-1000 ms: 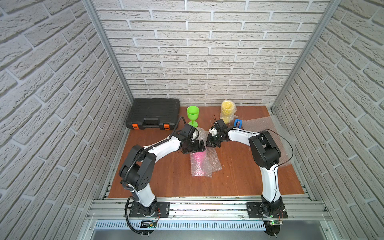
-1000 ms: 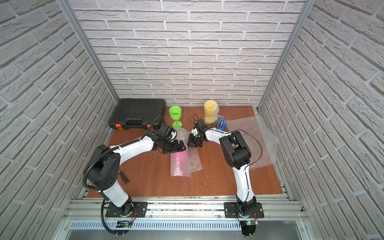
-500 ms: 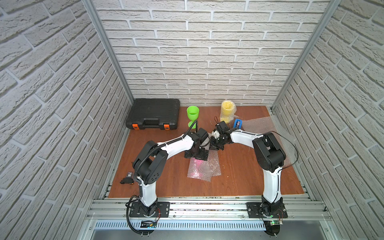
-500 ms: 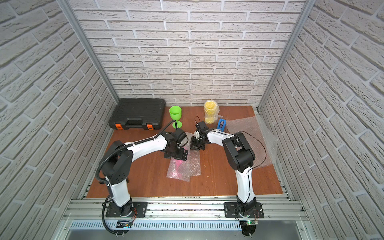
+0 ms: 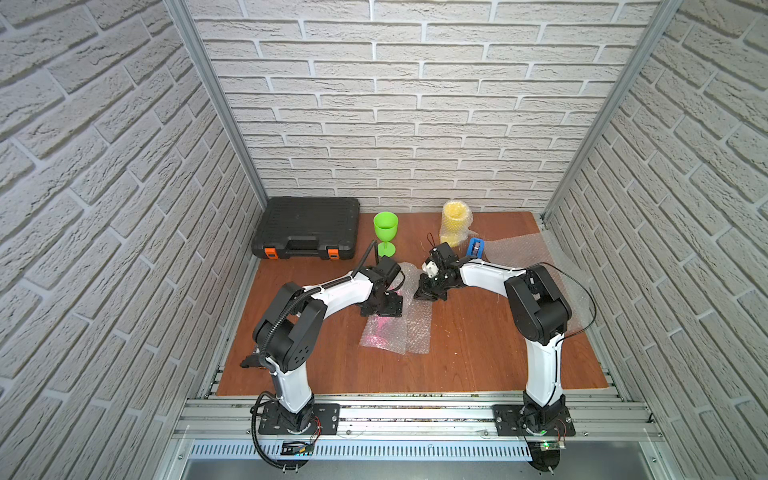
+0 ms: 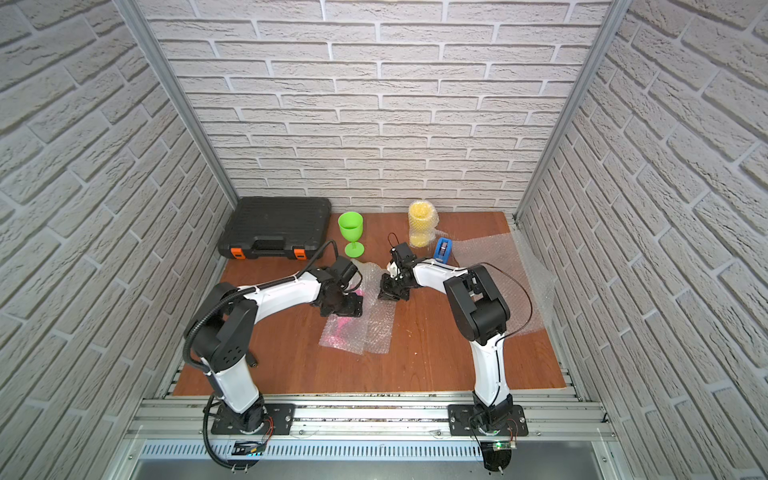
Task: Wrap wine glasses in bubble wrap
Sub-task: Wrap the wine glass in bubble wrap.
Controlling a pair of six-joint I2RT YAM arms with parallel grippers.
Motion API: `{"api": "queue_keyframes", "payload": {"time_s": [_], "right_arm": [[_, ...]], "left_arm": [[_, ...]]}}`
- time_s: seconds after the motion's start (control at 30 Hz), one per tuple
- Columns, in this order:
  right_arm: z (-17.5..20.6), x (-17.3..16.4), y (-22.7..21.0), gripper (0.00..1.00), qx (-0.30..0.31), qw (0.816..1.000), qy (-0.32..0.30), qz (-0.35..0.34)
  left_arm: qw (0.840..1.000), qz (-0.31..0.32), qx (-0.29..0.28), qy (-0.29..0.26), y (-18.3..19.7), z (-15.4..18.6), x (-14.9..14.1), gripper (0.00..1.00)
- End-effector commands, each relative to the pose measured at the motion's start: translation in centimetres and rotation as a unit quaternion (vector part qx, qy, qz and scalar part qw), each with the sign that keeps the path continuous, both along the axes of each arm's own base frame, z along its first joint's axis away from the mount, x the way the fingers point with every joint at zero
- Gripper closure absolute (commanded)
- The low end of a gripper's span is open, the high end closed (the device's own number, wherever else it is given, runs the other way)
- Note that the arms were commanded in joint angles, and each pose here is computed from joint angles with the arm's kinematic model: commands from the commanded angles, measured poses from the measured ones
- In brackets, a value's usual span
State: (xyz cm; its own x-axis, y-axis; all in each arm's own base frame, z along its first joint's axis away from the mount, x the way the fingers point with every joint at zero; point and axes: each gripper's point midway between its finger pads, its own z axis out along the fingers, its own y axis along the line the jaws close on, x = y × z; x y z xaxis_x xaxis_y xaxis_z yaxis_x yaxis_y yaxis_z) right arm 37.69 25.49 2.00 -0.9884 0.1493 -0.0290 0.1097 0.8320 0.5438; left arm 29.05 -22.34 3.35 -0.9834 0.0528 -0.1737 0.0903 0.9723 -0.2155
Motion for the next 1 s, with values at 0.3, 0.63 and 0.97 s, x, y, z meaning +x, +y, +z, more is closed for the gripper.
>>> {"api": "queue_keyframes", "payload": {"time_s": [0.3,0.63,0.97], "right_arm": [[2.7,-1.3,-1.6,0.68,-0.028,1.0,-0.012,0.0],[8.7,-5.5,2.7,0.65,0.058,0.996,-0.026,0.061],[5.3,-7.9,9.1,0.79,0.083,0.99,0.018,0.111]], "left_arm": [[0.993,0.074,-0.09,-0.006,1.2,-0.6,0.8,0.29],[0.976,0.093,-0.197,-0.028,0.3,1.8,1.8,0.32],[0.969,0.093,-0.224,-0.035,0.1,2.5,2.2,0.34]]}}
